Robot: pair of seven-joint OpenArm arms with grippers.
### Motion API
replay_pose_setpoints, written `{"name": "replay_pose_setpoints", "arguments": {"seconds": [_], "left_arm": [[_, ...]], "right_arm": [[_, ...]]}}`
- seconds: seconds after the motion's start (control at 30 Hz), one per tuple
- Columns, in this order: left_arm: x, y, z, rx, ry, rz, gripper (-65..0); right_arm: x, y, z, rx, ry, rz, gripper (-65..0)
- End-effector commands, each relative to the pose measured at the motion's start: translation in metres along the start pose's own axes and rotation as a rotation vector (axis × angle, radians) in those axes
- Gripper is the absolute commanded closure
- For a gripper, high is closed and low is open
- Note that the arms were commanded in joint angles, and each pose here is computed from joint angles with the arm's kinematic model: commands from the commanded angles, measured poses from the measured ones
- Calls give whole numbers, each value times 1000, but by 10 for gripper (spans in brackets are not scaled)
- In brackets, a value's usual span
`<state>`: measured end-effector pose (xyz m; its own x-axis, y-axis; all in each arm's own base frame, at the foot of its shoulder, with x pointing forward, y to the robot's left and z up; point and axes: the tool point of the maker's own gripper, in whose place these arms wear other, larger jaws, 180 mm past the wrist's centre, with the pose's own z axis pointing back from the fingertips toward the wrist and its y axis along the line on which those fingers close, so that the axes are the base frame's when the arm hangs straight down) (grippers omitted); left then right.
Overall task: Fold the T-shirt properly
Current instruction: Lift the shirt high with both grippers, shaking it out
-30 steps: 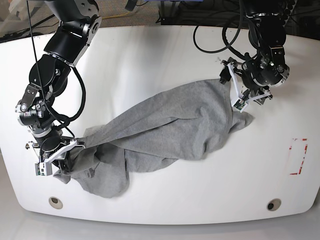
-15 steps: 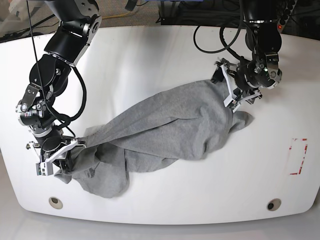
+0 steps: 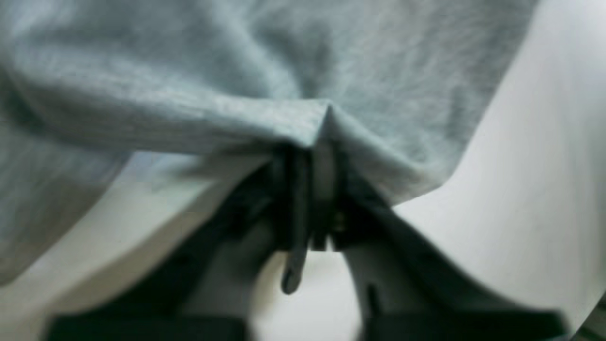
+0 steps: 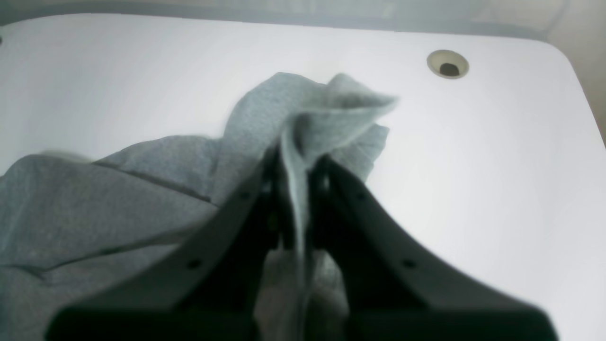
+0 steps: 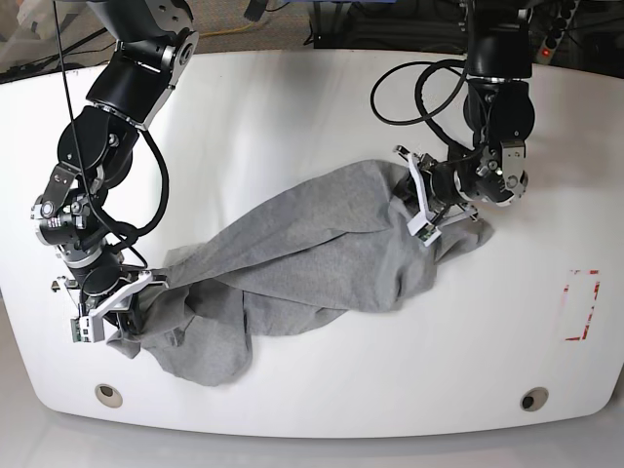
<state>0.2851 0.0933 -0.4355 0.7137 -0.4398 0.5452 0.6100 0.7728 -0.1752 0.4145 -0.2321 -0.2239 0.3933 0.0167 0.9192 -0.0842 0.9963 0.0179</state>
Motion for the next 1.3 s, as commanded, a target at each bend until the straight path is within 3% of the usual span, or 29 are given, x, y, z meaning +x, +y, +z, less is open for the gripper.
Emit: {"name": "replay_pose_setpoints", "arguments": {"seconds": [0.0, 0.3, 0.63, 1.1, 1.27], "left_arm": [[-35, 8, 4, 44, 163, -22, 0], [32, 35, 74, 262, -4, -132, -1], [113, 51, 138, 447, -148, -261, -1], [249, 74, 238, 656, -446, -374, -1], [275, 88, 279, 788, -482, -383, -1]], "right_arm": [[25, -3, 5, -6, -77, 14, -2], [25, 0, 18, -20, -93, 48, -2], [5, -2, 9, -13, -35, 20, -2], [91, -12, -51, 60, -108, -110, -2], [141, -12, -64, 96, -153, -150, -2]]}}
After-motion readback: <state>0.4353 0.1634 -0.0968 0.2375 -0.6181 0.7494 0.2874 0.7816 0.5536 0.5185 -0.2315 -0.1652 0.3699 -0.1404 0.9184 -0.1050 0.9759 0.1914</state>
